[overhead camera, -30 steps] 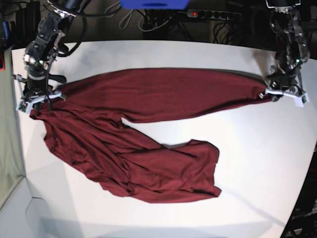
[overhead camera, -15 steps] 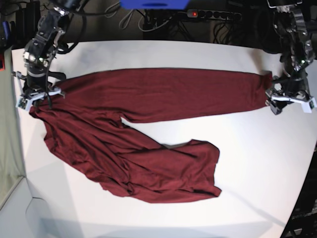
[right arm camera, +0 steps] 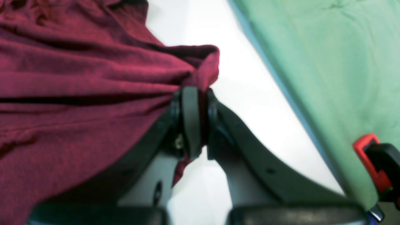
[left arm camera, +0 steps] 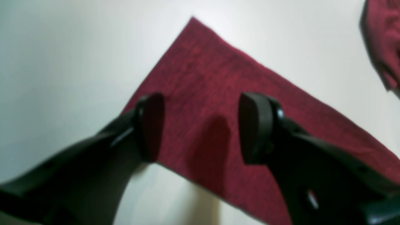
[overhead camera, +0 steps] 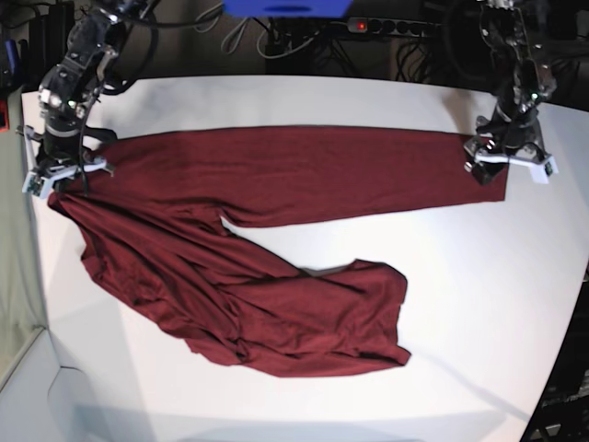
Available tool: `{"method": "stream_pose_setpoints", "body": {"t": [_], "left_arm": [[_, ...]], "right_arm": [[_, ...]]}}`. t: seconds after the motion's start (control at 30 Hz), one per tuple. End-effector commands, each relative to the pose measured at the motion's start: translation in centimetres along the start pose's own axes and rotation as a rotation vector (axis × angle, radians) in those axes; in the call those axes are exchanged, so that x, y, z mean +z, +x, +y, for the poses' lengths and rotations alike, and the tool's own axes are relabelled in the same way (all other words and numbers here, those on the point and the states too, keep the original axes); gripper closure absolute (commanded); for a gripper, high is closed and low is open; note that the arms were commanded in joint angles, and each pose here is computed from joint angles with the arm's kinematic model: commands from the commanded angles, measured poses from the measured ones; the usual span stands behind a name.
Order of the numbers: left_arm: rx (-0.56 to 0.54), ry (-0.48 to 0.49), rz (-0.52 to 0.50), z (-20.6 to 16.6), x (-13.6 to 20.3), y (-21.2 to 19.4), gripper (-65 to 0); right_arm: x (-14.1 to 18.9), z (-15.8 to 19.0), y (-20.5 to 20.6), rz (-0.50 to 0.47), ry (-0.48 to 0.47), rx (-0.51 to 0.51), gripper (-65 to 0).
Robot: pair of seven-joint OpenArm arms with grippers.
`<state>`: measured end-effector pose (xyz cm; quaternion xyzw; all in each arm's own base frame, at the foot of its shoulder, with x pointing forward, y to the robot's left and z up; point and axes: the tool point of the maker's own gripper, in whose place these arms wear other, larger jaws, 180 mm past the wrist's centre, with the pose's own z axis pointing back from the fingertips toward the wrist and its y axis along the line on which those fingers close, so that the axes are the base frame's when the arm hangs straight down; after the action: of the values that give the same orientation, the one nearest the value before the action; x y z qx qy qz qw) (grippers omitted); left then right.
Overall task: Layout the t-shirt on the table in an organized manner, then fold the t-shirt properly
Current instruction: 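Pull the sleeve with the left gripper away from the right gripper, then release the sleeve and move the right gripper onto the shirt body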
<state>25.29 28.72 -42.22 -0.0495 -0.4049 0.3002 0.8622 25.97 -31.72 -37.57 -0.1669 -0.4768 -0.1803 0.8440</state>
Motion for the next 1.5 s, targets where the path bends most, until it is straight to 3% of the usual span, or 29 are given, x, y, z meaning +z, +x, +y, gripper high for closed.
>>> {"method": "stream_pose_setpoints", "body": {"t": [0.0,0.3,0.7,0.8,0.87,1.0,1.3,1.47], "left_arm": [[-0.006,0.018,0.004,0.6,-0.2,0.5,-37.1],[-0.028,0.050,0.017,2.3,-0.2,0.7,-37.0],[-0.061,0.076,0.016,3.9,0.6,1.1,-37.0],[-0.059,0.074,0.015,3.9,0.5,1.1,-37.0],[-0.063,0.065,0.003,3.5,0.6,1.5,-37.0],[-0.082,0.028,-0.043,1.8,1.2,3.1,-37.3],[-0.115,-0.058,-0.212,-2.1,4.0,8.7,-37.3],[-0.105,-0.086,-0.214,-3.4,3.3,8.8,-37.1]], "right_arm": [[0.0,-0.3,1.9,-0.063,-0.007,0.005,0.0],[1.1,-0.6,1.3,-0.054,-0.006,0.031,0.0],[2.1,1.7,-1.5,0.009,0.072,0.091,0.0],[2.2,2.7,-1.7,0.013,0.129,0.113,-9.5],[2.4,3.6,-1.7,0.013,0.176,0.132,-19.7],[2.5,3.9,-1.7,0.018,0.195,0.140,-32.2],[3.7,1.5,2.3,-0.085,0.112,0.113,-34.6],[4.0,2.4,3.1,-0.110,0.130,0.111,-34.4]]}}
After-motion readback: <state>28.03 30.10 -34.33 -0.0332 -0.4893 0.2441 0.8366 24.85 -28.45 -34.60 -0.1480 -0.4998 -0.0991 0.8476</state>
